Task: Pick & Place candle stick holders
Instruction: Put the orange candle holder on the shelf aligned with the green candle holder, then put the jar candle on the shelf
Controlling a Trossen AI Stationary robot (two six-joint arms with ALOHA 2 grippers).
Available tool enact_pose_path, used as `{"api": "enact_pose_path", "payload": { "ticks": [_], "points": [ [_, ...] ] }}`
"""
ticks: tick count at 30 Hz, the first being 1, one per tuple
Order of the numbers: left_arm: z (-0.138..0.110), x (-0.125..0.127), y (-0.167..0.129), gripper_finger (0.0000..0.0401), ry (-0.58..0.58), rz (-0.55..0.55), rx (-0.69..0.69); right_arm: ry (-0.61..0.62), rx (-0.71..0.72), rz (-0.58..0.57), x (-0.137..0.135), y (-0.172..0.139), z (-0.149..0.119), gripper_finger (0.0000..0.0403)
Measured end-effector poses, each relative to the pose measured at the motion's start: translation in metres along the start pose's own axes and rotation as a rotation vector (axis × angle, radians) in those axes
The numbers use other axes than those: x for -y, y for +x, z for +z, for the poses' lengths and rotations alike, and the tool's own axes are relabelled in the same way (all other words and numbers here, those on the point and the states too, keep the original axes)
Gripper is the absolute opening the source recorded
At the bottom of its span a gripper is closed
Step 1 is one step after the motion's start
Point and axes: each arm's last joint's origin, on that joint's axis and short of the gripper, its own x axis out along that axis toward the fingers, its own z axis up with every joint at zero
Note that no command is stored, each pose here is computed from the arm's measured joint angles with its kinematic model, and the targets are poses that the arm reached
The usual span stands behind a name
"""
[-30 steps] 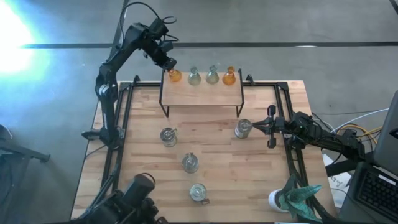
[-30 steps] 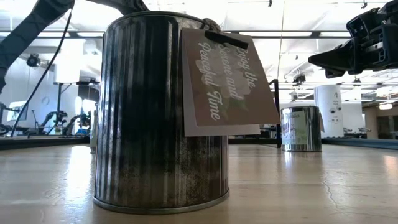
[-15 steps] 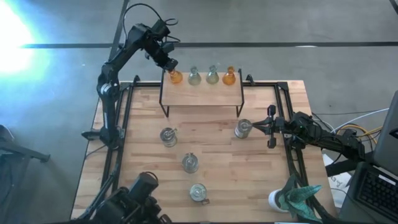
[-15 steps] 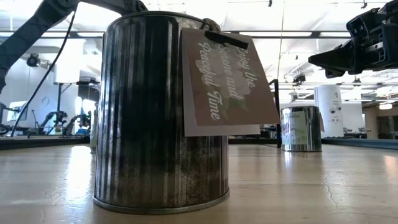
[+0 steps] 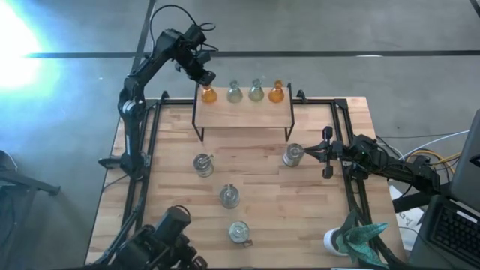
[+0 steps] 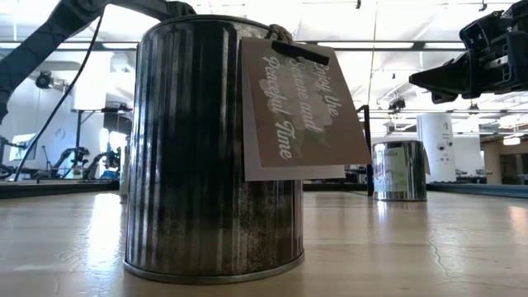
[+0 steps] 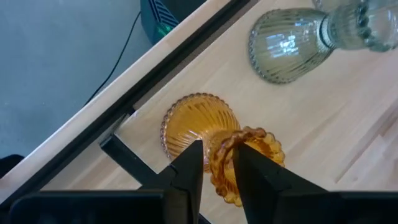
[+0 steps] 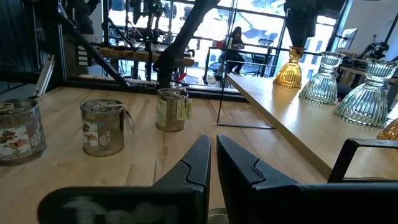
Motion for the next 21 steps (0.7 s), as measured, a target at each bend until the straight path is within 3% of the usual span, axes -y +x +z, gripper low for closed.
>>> {"api": "enact_pose_path", "payload": {
  "ticks": [21],
  "points": [
    [0.0035,0.0002,-0.0008,0.0094,0.006,-0.003,0.039,0.0,0.0,0.0,0.0,0.0,0.0,0.0022]
  ]
}}
